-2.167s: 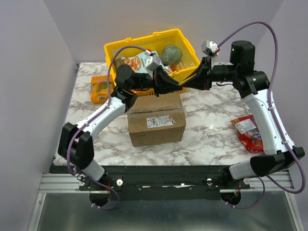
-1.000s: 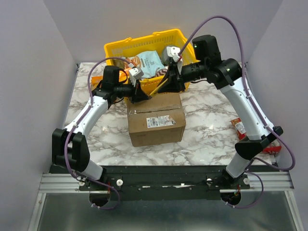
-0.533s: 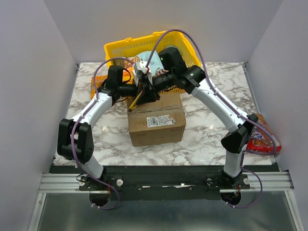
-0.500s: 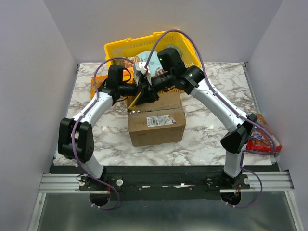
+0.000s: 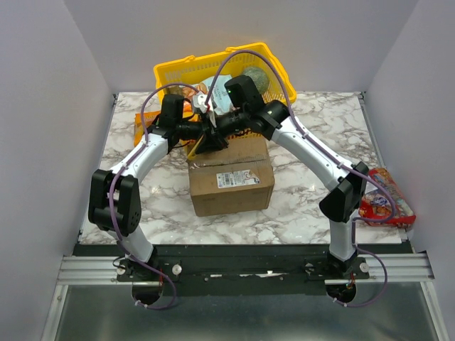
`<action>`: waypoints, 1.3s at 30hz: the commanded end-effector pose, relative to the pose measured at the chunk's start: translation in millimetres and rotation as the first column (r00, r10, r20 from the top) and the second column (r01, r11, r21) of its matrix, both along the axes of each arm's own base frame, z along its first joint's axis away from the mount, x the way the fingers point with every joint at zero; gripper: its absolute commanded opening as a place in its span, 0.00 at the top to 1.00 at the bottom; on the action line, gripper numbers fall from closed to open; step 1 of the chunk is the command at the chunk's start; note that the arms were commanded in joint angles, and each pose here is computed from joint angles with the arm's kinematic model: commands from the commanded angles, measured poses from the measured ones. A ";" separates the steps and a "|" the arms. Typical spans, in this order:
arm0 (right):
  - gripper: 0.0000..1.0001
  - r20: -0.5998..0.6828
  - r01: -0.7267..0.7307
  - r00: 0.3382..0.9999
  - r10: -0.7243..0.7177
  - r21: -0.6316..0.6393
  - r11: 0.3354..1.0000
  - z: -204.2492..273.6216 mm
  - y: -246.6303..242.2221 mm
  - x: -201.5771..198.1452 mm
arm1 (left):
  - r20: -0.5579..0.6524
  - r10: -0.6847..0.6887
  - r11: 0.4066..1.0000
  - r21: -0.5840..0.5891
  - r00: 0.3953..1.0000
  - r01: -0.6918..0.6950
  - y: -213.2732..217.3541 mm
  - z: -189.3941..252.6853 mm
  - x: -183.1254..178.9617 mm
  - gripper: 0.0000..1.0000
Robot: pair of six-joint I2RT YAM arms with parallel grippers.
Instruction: Unpack the express box
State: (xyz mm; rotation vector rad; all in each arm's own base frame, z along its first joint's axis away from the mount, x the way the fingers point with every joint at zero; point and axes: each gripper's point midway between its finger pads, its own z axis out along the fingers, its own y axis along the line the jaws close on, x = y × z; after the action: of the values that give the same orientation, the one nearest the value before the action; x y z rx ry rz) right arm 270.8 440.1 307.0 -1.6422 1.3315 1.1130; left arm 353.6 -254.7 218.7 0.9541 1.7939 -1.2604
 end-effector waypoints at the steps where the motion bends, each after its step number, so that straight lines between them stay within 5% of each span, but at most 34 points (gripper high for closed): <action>1: 1.00 0.025 0.006 1.000 -0.006 -0.027 1.000 -19.4 5.0 6.8 | -0.005 -0.020 1.000 -0.018 1.000 0.019 -3.7 4.6 1.4 1.00; 39: 1.00 0.036 0.128 0.992 -0.124 -0.130 0.983 -42.6 -18.2 17.3 | -0.001 -0.020 1.000 -0.018 1.000 0.020 -4.2 -6.5 1.4 1.00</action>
State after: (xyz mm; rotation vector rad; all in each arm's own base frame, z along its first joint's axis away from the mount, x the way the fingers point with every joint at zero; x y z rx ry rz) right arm 280.7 438.9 264.7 -1.6488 1.4479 1.0270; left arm 359.6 -258.0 221.4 0.9245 1.7850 -1.2767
